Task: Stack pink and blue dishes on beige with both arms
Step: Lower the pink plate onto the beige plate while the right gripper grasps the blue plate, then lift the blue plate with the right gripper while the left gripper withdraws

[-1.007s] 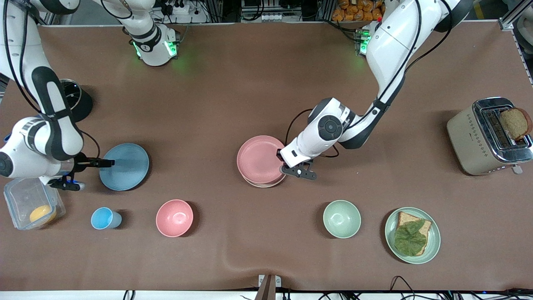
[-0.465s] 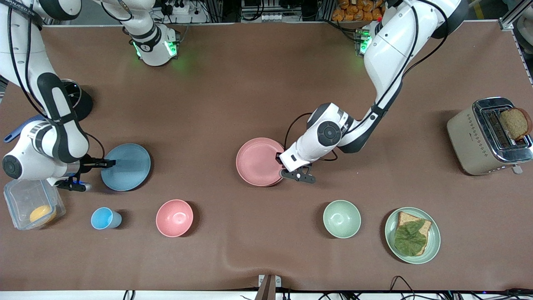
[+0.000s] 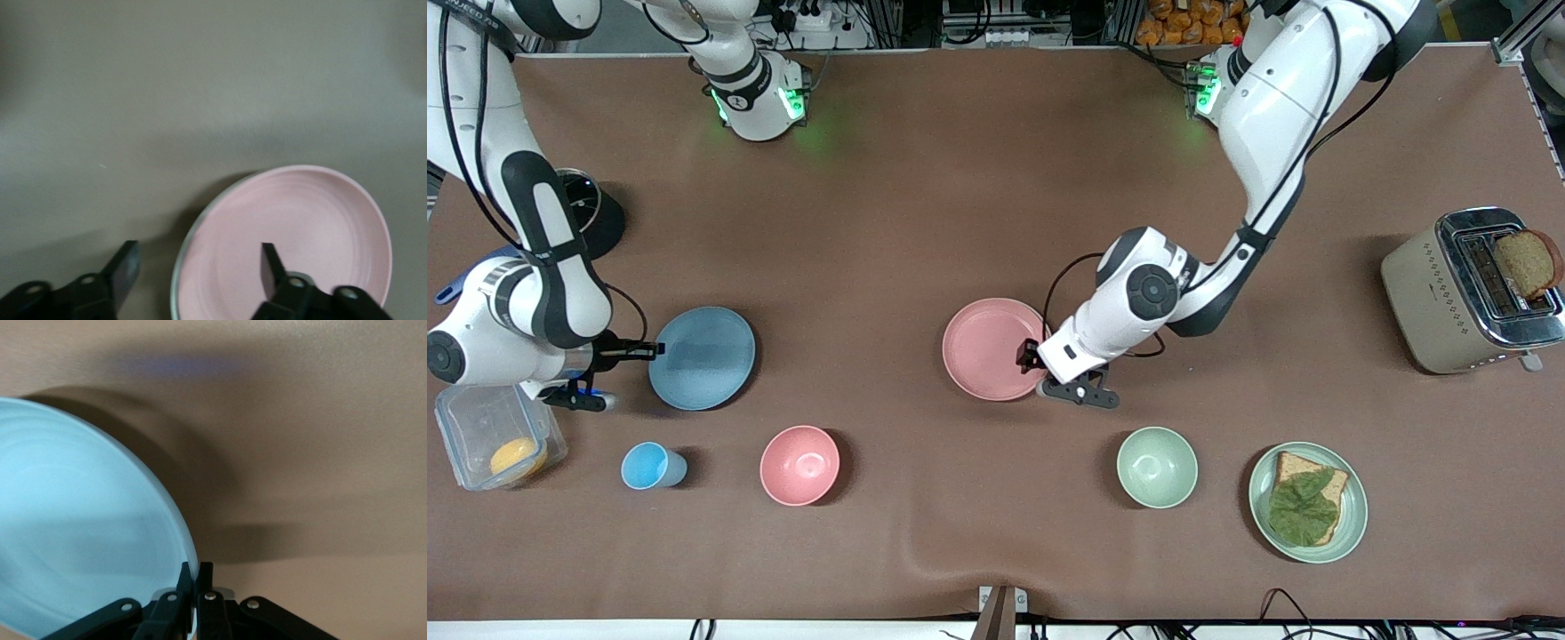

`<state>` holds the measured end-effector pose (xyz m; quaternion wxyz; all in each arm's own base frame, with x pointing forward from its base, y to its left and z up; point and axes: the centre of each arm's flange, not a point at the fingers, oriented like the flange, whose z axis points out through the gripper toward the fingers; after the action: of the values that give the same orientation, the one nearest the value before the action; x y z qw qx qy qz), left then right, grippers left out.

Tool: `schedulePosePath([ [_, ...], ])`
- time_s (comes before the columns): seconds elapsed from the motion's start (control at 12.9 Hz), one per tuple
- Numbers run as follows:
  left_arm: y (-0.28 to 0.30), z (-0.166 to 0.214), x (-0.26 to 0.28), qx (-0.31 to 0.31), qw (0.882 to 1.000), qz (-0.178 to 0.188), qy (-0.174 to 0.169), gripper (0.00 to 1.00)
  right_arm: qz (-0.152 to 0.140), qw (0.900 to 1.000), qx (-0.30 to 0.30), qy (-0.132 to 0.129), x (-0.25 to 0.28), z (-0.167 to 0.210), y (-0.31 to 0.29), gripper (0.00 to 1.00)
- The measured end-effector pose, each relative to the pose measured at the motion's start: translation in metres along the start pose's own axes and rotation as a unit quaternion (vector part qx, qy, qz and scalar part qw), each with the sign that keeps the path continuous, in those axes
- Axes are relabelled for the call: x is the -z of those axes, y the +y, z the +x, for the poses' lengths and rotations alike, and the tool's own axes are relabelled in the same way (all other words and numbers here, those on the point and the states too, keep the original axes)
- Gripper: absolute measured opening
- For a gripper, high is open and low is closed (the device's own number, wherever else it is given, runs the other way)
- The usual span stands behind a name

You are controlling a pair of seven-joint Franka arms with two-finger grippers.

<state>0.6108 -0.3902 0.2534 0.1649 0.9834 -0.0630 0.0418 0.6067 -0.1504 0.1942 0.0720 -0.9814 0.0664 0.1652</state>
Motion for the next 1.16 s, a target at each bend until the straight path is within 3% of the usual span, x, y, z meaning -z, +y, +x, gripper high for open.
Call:
schedulePosePath([
  [0.08, -0.001, 0.006, 0.021, 0.001, 1.000, 0.006, 0.000, 1.00, 0.001, 1.000, 0.004, -0.004, 0.015, -0.001, -0.005, 0.04],
  [0.31, -0.020, 0.024, 0.111, 0.014, 0.999, 0.036, 0.001, 1.00, 0.015, 1.000, 0.016, -0.021, 0.079, -0.014, -0.030, 0.04],
  [0.54, -0.110, 0.041, 0.222, 0.074, 0.994, 0.077, 0.000, 1.00, 0.065, 0.996, 0.011, -0.053, 0.115, -0.029, -0.049, 0.04],
  [0.77, -0.176, 0.028, 0.322, 0.108, 0.988, 0.112, -0.008, 1.00, 0.107, 0.991, -0.020, -0.081, 0.116, -0.034, -0.093, 0.04],
  [1.16, -0.194, -0.003, 0.419, 0.111, 0.983, 0.144, 0.008, 1.00, 0.148, 0.974, -0.106, -0.135, 0.099, -0.046, -0.233, 0.04],
])
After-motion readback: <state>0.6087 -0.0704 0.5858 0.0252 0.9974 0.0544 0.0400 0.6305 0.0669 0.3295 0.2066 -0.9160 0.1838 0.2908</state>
